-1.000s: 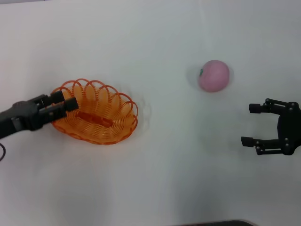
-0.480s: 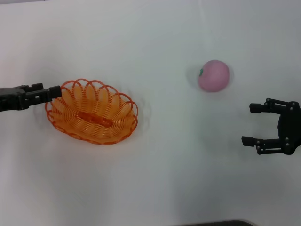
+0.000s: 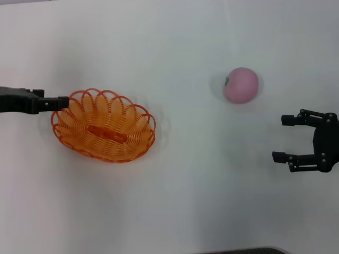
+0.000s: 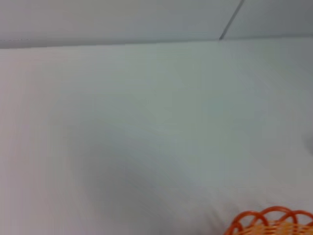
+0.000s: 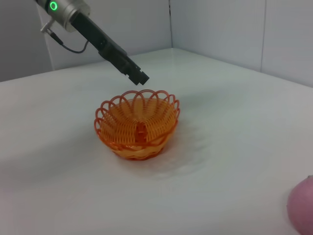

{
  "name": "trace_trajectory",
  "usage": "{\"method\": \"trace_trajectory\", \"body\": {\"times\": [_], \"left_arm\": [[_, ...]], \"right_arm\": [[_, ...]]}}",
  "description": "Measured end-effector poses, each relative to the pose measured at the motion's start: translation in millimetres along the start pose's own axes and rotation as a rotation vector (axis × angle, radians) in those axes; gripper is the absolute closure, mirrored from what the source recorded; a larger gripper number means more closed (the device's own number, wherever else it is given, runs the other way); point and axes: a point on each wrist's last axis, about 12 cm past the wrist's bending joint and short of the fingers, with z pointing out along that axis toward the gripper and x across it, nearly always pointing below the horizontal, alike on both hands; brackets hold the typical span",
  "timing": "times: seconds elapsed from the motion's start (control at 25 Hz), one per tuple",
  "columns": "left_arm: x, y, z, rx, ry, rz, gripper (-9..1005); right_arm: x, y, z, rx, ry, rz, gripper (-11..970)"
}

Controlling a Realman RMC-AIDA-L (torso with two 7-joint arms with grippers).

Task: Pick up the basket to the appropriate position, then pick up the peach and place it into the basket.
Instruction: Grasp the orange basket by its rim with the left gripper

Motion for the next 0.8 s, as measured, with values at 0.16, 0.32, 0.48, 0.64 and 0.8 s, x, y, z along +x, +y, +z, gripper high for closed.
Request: {"method": "trace_trajectory", "body": {"times": [0.16, 0.32, 0.48, 0.64, 0.8], "left_arm": [[-11, -3.8, 7, -0.032, 0.074, 0.007, 218], [-19, -8.1, 12, -0.049, 0.139, 0.024, 217], [-25, -11.7, 16, -0.069, 0.186, 0.064, 218], [-29, -13.4, 17, -0.073, 0.201, 0.081, 218], [-31, -15.6, 19, -0.066, 0.228, 0.087, 218]], "right_arm": [[-1, -0.4, 1, 0.0, -0.001, -0.001, 32], [-1, -1.0, 1, 0.001, 0.002, -0.001, 32], [-1, -1.4, 2, 0.0, 0.002, -0.002, 32], [-1, -1.9, 2, 0.004, 0.005, -0.002, 32], [0, -2.2, 2, 0.006, 0.008, -0.003, 32]]}}
